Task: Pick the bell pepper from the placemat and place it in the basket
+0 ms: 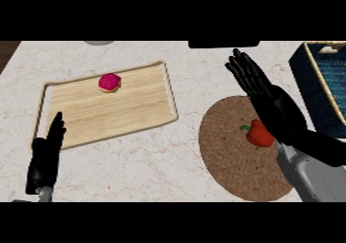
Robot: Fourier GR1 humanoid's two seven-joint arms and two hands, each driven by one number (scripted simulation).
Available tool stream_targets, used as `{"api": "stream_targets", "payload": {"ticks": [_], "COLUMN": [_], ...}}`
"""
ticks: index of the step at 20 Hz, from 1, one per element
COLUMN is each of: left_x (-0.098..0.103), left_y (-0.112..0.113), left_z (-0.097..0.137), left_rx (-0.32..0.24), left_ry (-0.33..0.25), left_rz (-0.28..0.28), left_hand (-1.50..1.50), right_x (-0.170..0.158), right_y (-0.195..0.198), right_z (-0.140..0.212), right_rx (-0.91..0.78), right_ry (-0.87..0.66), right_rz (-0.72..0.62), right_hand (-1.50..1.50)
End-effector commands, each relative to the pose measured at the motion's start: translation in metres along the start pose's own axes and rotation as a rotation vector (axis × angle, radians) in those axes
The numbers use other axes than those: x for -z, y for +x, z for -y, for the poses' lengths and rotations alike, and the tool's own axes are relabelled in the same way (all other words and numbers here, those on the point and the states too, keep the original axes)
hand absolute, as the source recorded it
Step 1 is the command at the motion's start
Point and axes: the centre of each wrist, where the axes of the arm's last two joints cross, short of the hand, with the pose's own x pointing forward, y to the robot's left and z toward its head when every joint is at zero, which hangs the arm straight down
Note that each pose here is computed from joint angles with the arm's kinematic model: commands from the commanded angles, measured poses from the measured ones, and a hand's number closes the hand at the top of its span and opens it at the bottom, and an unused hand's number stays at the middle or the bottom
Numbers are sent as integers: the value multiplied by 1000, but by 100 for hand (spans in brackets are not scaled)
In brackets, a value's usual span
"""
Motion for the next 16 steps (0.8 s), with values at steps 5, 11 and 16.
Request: {"api": "stream_targets", "payload": {"ticks": [5, 11, 16], "left_x": [15, 16, 24], "left_y": [85, 88, 70], "left_z": [17, 19, 5], "left_rx": [15, -48, -47], "left_ry": [-285, -414, -411], "left_rz": [433, 457, 444], "left_hand": [0, 0, 0], "right_x": [-10, -48, -73], "right_y": [-16, -24, -16], "right_z": [59, 15, 25], "right_rx": [51, 207, -159], "right_ry": [368, 783, 623], "right_rz": [-189, 5, 21], "right_hand": [150, -150, -150]}}
